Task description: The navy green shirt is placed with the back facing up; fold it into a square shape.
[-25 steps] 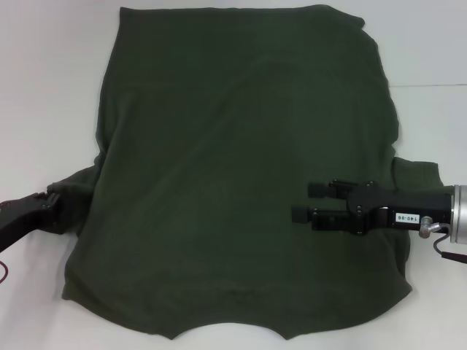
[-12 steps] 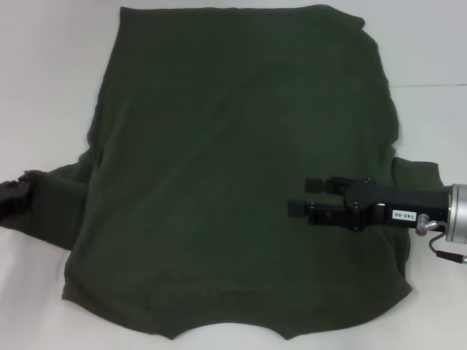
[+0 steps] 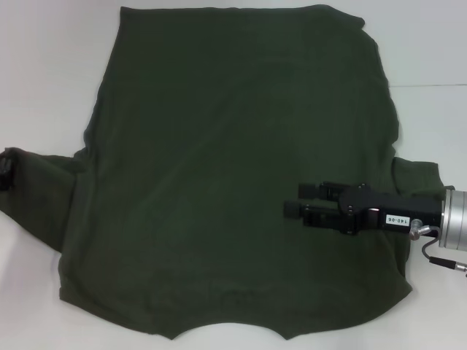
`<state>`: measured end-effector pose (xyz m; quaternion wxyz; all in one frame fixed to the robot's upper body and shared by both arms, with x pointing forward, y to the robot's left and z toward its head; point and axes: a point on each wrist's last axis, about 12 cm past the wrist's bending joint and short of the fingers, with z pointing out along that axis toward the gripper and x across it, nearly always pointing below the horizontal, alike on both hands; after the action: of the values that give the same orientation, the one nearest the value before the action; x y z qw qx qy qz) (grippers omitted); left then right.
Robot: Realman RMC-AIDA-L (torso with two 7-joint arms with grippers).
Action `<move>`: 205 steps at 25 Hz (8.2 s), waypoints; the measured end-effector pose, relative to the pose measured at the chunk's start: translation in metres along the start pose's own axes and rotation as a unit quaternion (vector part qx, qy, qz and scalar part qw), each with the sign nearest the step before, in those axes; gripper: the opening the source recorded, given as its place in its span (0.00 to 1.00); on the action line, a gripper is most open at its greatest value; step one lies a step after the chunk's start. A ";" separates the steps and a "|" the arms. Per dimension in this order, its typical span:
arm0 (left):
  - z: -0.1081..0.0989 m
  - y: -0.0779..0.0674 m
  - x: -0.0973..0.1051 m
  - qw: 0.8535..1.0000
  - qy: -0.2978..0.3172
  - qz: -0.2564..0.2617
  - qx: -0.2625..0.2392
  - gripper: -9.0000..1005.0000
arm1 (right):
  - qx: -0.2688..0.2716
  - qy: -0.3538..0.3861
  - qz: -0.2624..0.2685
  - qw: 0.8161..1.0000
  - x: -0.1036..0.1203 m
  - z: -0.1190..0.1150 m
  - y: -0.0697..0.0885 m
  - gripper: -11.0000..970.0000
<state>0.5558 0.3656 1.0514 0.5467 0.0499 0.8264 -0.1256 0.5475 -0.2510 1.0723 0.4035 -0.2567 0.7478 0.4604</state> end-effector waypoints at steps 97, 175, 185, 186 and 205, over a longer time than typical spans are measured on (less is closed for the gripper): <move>0.005 -0.155 0.029 0.896 -0.043 0.089 0.432 0.82 | 0.269 -0.040 0.328 0.905 0.016 -0.154 -0.050 0.70; 0.008 -0.154 0.030 0.903 -0.045 0.081 0.419 0.82 | 0.295 -0.054 0.302 0.905 0.017 -0.101 -0.070 0.16; 0.008 -0.154 0.030 0.904 -0.046 0.080 0.418 0.82 | 0.317 -0.098 0.305 0.892 0.013 -0.135 -0.073 0.06; 0.008 -0.154 0.030 0.904 -0.046 0.080 0.418 0.82 | 0.320 -0.099 0.303 0.892 0.012 -0.139 -0.073 0.06; 0.010 -0.156 0.027 0.903 -0.050 0.077 0.420 0.82 | 0.336 -0.077 0.214 0.914 -0.019 -0.153 -0.081 0.06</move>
<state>0.5198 0.2112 1.0467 0.5239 0.3321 0.6622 -0.4204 0.5626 -0.4238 1.0875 0.4141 0.0963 0.8621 0.2757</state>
